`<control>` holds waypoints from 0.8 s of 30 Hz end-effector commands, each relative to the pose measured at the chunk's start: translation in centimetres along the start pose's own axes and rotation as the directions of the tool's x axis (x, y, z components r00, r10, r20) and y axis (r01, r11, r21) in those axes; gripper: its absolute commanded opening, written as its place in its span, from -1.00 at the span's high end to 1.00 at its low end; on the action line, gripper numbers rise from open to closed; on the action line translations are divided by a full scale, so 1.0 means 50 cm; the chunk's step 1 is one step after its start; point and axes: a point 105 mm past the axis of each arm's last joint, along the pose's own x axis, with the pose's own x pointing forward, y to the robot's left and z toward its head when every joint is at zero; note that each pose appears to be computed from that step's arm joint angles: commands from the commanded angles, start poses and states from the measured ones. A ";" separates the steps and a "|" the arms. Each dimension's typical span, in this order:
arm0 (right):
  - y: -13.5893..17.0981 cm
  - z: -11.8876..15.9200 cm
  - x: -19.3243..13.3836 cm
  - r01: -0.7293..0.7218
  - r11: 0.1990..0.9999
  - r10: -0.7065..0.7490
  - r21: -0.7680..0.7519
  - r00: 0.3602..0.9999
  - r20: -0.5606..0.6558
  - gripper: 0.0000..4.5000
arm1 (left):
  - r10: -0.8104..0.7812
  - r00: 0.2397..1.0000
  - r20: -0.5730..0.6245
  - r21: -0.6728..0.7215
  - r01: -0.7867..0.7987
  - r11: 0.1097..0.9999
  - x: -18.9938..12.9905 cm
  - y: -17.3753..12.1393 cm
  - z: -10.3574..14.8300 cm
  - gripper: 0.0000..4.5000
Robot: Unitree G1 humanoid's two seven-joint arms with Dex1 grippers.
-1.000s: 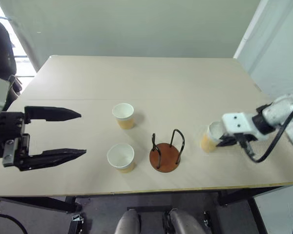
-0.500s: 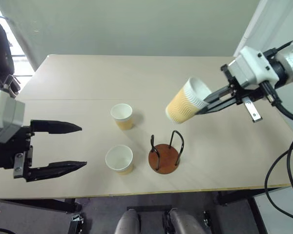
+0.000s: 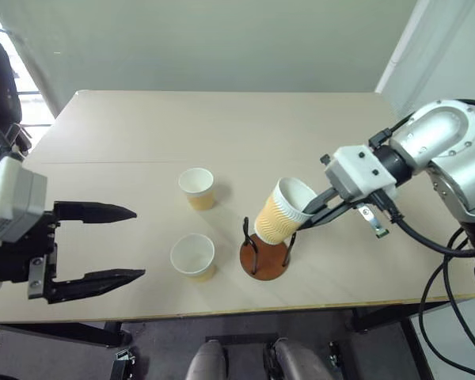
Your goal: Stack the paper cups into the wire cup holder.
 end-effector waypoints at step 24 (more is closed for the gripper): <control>-0.027 -0.014 -0.020 0.081 0.997 -0.081 -0.017 0.996 -0.035 -0.99 | -0.017 0.996 -0.084 0.100 0.025 0.995 0.004 0.000 0.006 -1.00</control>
